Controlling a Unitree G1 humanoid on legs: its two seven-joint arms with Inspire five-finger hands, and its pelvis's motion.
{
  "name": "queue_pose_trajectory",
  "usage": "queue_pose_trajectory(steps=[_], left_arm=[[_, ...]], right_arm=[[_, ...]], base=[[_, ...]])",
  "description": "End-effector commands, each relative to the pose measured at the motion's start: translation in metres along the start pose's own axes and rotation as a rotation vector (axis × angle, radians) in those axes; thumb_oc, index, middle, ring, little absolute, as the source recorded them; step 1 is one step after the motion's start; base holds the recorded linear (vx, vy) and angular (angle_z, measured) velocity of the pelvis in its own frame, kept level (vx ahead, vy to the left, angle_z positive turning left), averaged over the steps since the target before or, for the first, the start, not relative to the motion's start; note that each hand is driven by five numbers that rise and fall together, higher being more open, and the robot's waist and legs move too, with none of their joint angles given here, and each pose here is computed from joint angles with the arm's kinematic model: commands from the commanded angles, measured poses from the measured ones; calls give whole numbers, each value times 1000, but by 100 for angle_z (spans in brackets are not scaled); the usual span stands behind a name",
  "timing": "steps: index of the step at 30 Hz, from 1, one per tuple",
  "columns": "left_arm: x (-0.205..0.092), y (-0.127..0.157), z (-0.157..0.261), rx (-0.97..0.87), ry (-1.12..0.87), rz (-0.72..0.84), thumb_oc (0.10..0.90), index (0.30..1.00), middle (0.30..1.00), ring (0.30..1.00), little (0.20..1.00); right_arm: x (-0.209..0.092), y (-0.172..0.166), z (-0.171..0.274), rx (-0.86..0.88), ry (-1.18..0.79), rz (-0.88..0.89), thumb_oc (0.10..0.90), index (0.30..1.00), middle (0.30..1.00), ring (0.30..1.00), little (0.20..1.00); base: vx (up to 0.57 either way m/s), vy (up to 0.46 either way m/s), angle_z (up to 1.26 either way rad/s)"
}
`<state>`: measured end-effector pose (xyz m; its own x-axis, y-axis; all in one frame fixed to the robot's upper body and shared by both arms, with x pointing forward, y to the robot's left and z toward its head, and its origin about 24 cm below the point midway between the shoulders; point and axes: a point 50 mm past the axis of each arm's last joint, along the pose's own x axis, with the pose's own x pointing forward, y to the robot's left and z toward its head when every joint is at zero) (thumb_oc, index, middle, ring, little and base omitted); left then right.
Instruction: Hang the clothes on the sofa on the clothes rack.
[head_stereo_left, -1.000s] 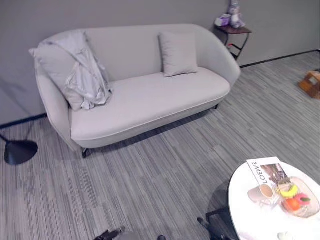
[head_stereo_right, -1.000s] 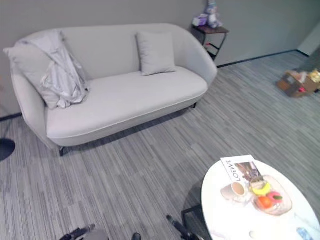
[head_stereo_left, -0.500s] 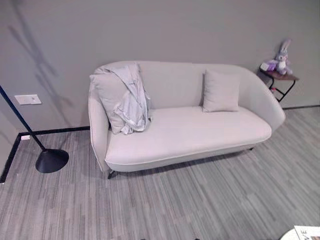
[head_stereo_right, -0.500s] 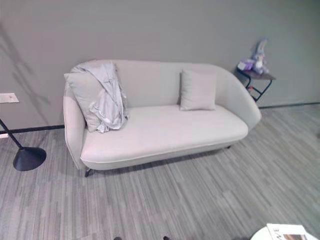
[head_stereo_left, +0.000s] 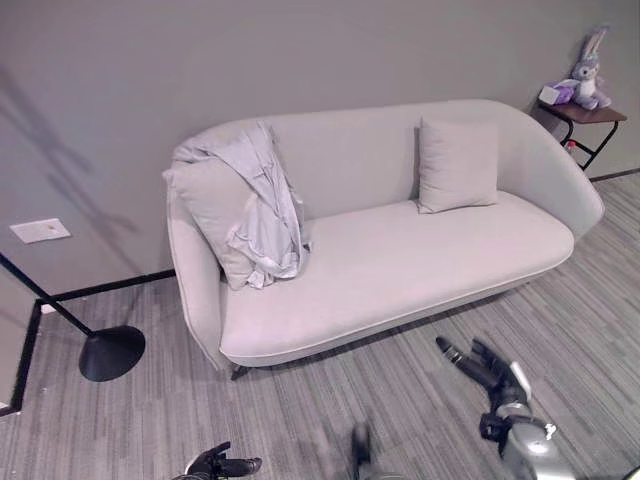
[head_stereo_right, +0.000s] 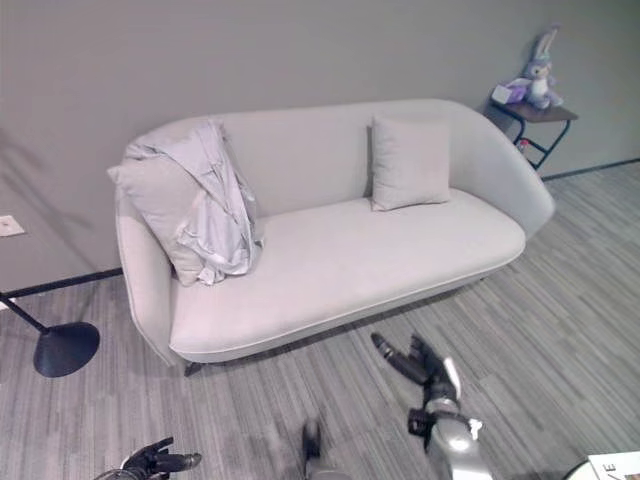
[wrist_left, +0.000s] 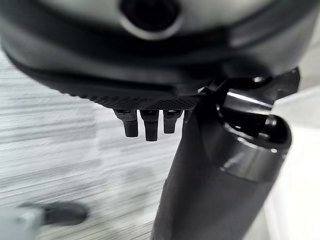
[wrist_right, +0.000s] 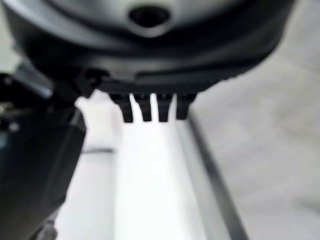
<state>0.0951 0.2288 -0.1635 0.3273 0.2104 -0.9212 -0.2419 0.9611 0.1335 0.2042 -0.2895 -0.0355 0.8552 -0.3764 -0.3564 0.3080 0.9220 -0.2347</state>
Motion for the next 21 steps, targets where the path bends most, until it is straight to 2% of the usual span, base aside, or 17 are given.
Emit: queue_pose_trajectory(steps=[1,3,5,9,11,14,21], left_arm=[[-1,15,-5,-42,0,47,800,900,900,900,900],[-4,25,-17,-206,33,91,800,900,900,900,900],[-5,20,-27,-294,59,89,800,900,900,900,900],[-3,8,-13,-276,-4,34,800,900,900,900,900],[-2,7,-12,-273,-7,36,800,900,900,900,900],[-4,5,-19,-282,-19,61,800,900,900,900,900],[-11,18,-54,-230,110,107,800,900,900,900,900]], right_arm=[[2,-12,19,-110,-110,2,800,900,900,900,900],[-2,-10,12,-129,-84,30,800,900,900,900,900],[-5,-9,23,-171,-142,74,800,900,900,900,900],[2,-12,34,-175,-176,48,800,900,900,900,900],[6,-11,41,-174,-198,49,800,900,900,900,900],[25,-13,89,-210,-345,-28,800,900,900,900,900],[44,-12,89,-204,-274,-48,800,900,900,900,900]], base=[[369,-513,72],[416,-582,92],[310,-575,44],[157,-287,64],[59,-13,34],[207,96,23],[232,127,6]])
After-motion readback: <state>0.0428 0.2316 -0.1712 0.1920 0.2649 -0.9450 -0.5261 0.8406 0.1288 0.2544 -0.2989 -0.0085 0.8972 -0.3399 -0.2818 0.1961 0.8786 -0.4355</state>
